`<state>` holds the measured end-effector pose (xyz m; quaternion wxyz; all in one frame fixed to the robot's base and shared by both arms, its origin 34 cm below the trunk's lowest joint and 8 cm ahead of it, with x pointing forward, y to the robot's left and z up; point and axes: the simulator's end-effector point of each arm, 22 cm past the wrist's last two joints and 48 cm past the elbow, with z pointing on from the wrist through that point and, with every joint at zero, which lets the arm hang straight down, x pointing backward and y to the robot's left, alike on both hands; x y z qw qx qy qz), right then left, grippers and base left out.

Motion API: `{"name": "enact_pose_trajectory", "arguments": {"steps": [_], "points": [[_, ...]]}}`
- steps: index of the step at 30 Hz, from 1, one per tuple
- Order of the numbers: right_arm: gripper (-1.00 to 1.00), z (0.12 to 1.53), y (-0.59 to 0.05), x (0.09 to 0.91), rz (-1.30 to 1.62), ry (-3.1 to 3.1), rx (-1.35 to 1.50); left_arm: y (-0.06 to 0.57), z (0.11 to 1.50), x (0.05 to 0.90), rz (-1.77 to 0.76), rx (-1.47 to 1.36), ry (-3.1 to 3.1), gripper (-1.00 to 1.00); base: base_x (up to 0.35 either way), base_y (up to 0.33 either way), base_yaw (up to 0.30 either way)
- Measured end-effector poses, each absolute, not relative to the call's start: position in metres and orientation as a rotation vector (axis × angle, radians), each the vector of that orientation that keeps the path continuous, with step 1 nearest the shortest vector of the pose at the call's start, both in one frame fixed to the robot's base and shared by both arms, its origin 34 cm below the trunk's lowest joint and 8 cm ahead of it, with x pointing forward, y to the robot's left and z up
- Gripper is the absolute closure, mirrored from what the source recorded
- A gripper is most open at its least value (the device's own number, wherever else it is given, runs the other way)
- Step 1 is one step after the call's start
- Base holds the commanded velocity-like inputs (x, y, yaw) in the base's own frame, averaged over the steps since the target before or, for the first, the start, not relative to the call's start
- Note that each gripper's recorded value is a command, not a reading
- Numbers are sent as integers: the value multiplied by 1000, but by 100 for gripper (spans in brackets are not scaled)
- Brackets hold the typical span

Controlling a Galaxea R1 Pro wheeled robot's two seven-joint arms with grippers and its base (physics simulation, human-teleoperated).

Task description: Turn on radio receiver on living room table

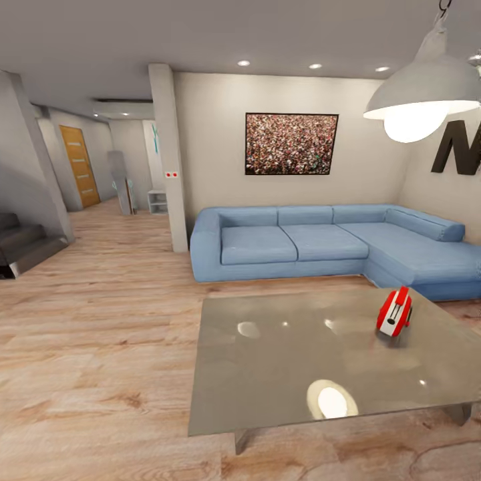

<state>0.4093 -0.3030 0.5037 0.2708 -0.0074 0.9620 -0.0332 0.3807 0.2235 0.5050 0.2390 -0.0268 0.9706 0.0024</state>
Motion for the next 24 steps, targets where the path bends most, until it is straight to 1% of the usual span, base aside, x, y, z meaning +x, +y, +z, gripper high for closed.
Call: {"name": "enact_pose_trajectory", "arguments": {"steps": [15,19,24], "points": [[-100,504,-303,409,-90,2591,-20,227,505,381,29,-79,2657,-100,234,-257,-3],[-100,504,-303,409,-90,2592,-22,227,505,381,29,-79,2657,-100,133,-307,133],[-100,504,-303,409,-90,2591,-22,227,505,381,29,-79,2657,-100,26,-329,189]]}}
